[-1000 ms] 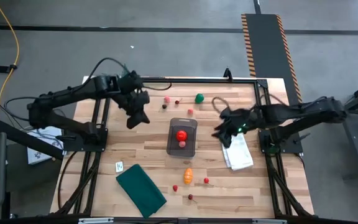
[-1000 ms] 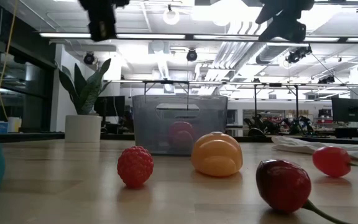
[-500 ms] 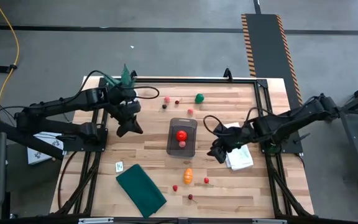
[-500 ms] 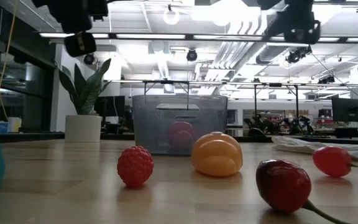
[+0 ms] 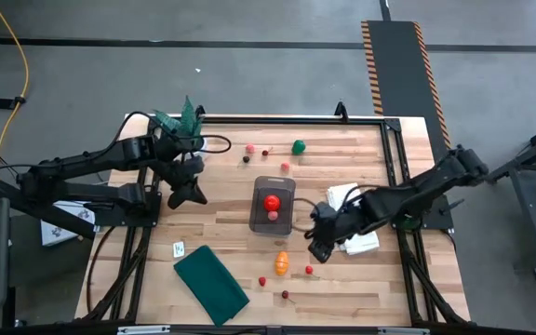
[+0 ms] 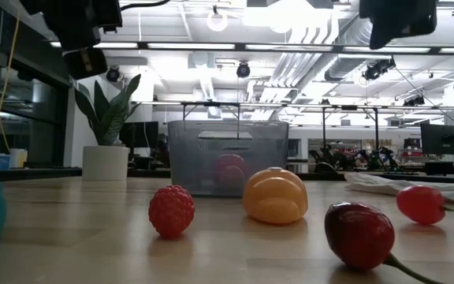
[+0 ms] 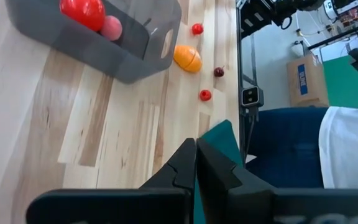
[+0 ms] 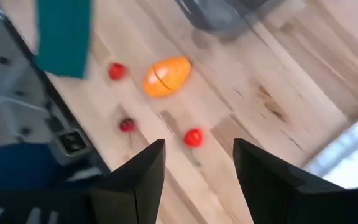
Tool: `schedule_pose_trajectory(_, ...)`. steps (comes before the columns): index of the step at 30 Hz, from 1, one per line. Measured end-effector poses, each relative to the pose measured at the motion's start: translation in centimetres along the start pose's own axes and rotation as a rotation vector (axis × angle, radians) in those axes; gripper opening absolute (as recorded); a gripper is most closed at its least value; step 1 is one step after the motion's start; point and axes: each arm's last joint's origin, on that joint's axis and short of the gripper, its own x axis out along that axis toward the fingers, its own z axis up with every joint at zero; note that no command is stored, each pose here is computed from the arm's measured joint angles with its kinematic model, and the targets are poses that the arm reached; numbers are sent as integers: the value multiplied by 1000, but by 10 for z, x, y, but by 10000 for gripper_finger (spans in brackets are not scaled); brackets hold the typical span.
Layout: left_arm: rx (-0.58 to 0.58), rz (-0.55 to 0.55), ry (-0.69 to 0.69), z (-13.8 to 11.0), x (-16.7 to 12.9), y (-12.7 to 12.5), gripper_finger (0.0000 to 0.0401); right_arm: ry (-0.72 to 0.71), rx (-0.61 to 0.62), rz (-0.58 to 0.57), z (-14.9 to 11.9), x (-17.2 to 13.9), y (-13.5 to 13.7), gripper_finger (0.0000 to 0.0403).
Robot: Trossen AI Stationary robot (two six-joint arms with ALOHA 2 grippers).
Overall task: Pick and placing Produce into tupperware
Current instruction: Put the red cherry into the transparent black bin
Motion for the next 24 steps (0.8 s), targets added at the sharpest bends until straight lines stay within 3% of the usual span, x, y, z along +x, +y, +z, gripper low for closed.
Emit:
schedule_pose_trajectory(9, -27, 5, 20, -3, 0, 1, 3, 65, 16, -102, -1, 20, 38, 181)
schedule_pose_trajectory(24, -98, 27, 78, -10, 0, 2, 3, 119, 174, -162, -21, 55, 53, 181)
